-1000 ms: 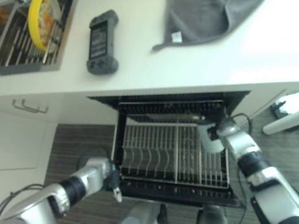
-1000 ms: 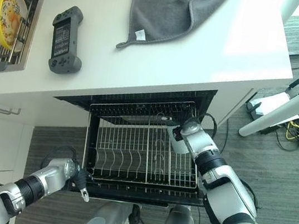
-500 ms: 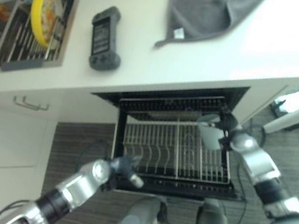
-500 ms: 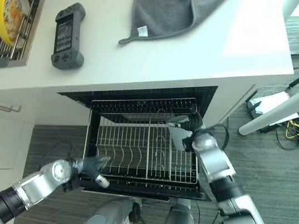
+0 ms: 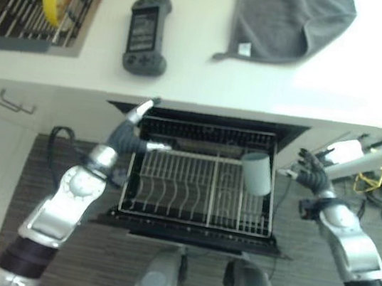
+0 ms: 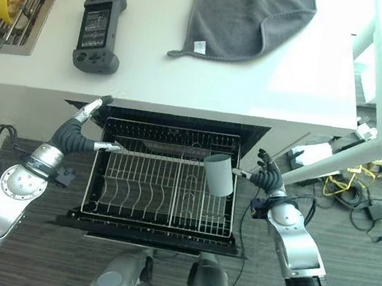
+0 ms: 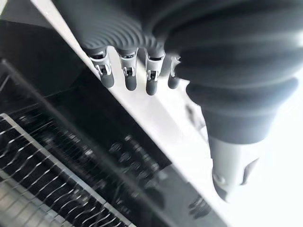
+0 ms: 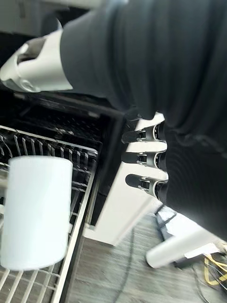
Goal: Place the dishes in the dishwasher.
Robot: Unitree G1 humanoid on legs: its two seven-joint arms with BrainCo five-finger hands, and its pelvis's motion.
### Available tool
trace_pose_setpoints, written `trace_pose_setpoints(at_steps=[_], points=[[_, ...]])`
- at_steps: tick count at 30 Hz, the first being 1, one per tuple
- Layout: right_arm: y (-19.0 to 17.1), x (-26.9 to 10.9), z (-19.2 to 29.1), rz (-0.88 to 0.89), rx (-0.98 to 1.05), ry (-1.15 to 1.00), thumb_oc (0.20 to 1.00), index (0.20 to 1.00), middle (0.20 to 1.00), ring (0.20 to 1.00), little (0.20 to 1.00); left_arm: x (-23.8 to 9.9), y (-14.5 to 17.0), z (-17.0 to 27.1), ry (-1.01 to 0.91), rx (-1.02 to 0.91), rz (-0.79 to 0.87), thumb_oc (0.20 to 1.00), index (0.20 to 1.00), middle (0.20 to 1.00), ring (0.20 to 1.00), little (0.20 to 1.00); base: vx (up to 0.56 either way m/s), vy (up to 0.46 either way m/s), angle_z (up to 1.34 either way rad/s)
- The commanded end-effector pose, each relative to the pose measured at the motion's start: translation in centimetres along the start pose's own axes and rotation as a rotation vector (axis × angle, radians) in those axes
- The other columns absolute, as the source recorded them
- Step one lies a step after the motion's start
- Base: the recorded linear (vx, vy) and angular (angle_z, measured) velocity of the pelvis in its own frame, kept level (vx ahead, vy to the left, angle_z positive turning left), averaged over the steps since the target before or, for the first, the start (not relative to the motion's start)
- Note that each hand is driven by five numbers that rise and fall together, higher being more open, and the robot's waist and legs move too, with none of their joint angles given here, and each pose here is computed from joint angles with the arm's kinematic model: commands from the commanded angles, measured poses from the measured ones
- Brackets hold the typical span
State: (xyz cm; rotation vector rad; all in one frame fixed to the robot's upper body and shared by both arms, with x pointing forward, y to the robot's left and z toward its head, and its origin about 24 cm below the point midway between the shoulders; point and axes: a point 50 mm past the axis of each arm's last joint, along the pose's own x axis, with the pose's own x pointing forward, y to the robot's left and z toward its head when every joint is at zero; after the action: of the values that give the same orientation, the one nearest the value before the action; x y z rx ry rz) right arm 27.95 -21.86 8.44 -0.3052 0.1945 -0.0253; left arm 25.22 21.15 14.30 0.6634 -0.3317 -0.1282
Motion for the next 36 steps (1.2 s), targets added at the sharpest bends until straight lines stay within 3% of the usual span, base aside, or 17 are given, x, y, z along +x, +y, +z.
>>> trace_pose_setpoints(at_steps=[1,9,16,24,29,36], points=[[-0.3,-1.7,1.4,0.018,0.094,-0.174,1.0,1.0,1.0,1.0,1.0,-1.0,2.0,2.0,-0.195,-0.045,0.137,1.0,1.0,1.0,1.0,1.0,0.04,-0.126,0.17],[-2.8,-5.0,0.6,-0.026,0.187,-0.245,1.0,1.0,1.0,1.0,1.0,-4.1,4.2,1.5,-0.224,-0.18,0.334,1.0,1.0,1.0,1.0,1.0,0.04,-0.133,0.0],[-4.6,-6.2,0.7,-0.082,0.18,-0.25,1.0,1.0,1.0,1.0,1.0,-7.1,4.1,0.8,-0.174,-0.302,0.385,1.0,1.0,1.0,1.0,1.0,-0.04,0.006,0.0],[-7.4,-5.3,3.6,-0.194,0.158,-0.366,1.0,1.0,1.0,1.0,1.0,-5.5,4.2,1.4,-0.27,-0.397,0.391,1.0,1.0,1.0,1.0,1.0,-0.21,0.518,-0.06],[-6.9,-5.5,3.6,-0.212,0.225,-0.427,1.0,1.0,1.0,1.0,1.0,-4.3,4.6,1.4,-0.29,-0.387,0.27,1.0,1.0,1.0,1.0,1.0,-0.24,0.648,-0.04],[-6.1,-5.5,4.7,-0.189,0.263,-0.49,1.0,1.0,1.0,1.0,1.0,-4.8,5.0,1.3,-0.292,-0.466,0.303,1.0,1.0,1.0,1.0,1.0,-0.26,0.404,-0.23]])
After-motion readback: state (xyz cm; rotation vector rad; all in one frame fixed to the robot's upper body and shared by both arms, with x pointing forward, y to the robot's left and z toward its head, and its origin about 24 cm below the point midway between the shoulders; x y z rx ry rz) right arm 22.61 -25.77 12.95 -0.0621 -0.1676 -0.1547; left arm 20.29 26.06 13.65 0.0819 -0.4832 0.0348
